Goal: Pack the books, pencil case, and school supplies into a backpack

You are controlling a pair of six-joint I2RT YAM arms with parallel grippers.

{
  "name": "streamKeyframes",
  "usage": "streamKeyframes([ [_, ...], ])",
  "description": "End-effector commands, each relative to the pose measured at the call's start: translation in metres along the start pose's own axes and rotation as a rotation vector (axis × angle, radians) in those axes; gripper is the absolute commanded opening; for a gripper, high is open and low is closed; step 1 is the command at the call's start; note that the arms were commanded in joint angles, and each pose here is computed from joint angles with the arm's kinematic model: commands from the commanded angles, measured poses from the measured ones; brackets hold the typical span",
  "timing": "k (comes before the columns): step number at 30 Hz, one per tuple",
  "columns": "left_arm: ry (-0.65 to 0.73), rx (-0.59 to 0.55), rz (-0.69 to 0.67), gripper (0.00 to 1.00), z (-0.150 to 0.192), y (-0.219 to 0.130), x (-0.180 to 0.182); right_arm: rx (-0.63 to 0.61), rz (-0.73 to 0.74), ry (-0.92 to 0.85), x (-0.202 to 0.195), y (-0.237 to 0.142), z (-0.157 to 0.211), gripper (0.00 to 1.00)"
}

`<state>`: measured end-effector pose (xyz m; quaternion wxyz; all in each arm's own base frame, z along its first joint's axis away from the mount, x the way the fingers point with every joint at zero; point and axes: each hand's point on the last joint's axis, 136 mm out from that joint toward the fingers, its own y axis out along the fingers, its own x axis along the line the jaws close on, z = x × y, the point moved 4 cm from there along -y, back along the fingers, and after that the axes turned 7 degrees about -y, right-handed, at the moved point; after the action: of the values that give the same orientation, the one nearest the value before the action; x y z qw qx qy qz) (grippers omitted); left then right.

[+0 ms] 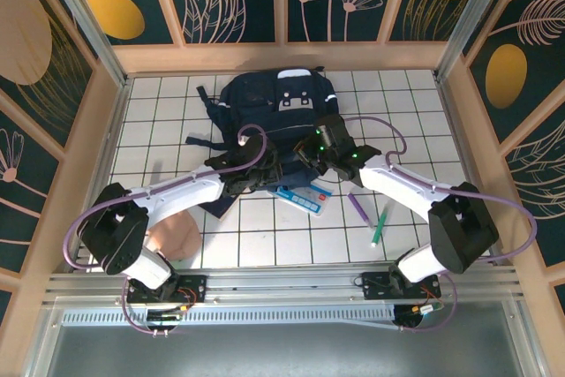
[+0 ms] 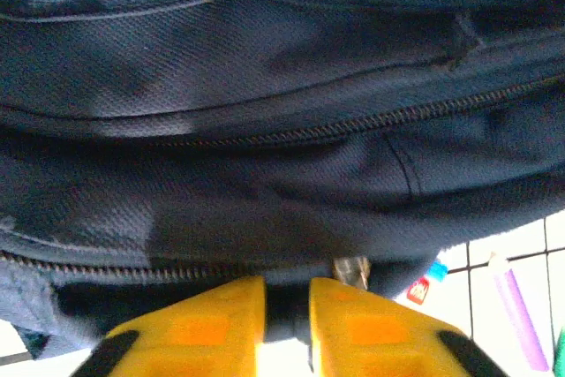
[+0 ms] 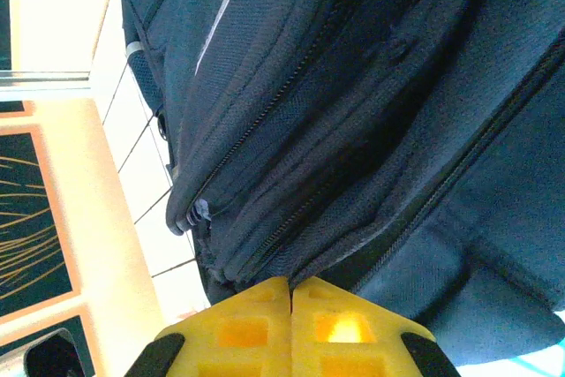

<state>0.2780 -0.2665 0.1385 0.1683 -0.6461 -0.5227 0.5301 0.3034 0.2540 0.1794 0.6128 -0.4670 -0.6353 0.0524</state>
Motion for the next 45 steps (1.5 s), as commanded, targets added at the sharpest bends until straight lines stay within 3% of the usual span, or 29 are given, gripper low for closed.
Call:
streamKeyframes([
  [1, 0.017, -0.037, 0.024, 0.07, -0.010, -0.005, -0.011, -0.084, -0.073, -0.070, 0.033, -0.024, -0.013, 0.00],
  [3, 0.043, -0.044, 0.050, 0.00, -0.013, -0.012, -0.016, -0.104, -0.040, -0.086, 0.026, -0.023, -0.016, 0.00],
  [8, 0.100, -0.060, 0.080, 0.00, -0.016, -0.027, -0.020, -0.106, -0.013, -0.117, 0.020, -0.018, -0.015, 0.00],
  [9, 0.113, -0.052, 0.100, 0.03, -0.015, -0.029, -0.023, -0.100, -0.012, -0.116, 0.019, -0.016, -0.014, 0.00],
  [11, 0.122, -0.012, 0.146, 0.36, -0.010, -0.031, -0.030, -0.088, -0.021, -0.116, 0.019, -0.014, -0.012, 0.00],
  [14, 0.078, 0.054, 0.182, 0.44, -0.002, -0.026, -0.036, -0.074, -0.025, -0.112, 0.019, -0.010, -0.010, 0.00],
  [21, -0.116, 0.071, 0.082, 0.44, 0.004, -0.006, -0.024, -0.063, -0.062, -0.093, 0.027, -0.010, -0.011, 0.00],
  [27, -0.143, 0.087, 0.000, 0.44, 0.015, 0.012, -0.024, -0.037, -0.107, -0.067, 0.033, -0.010, -0.007, 0.00],
  [30, -0.161, 0.053, -0.066, 0.41, 0.013, 0.015, -0.015, -0.046, -0.113, -0.072, 0.035, -0.013, -0.009, 0.00],
  [33, -0.185, -0.006, -0.109, 0.28, 0.008, 0.009, -0.005, -0.063, -0.096, -0.081, 0.032, -0.015, -0.011, 0.00],
  [37, -0.168, -0.038, -0.100, 0.01, 0.003, -0.004, -0.003, -0.078, -0.071, -0.083, 0.023, -0.017, -0.013, 0.00],
  [45, -0.136, -0.071, -0.080, 0.00, -0.001, -0.033, 0.011, -0.134, 0.025, -0.175, 0.005, -0.020, -0.024, 0.00],
])
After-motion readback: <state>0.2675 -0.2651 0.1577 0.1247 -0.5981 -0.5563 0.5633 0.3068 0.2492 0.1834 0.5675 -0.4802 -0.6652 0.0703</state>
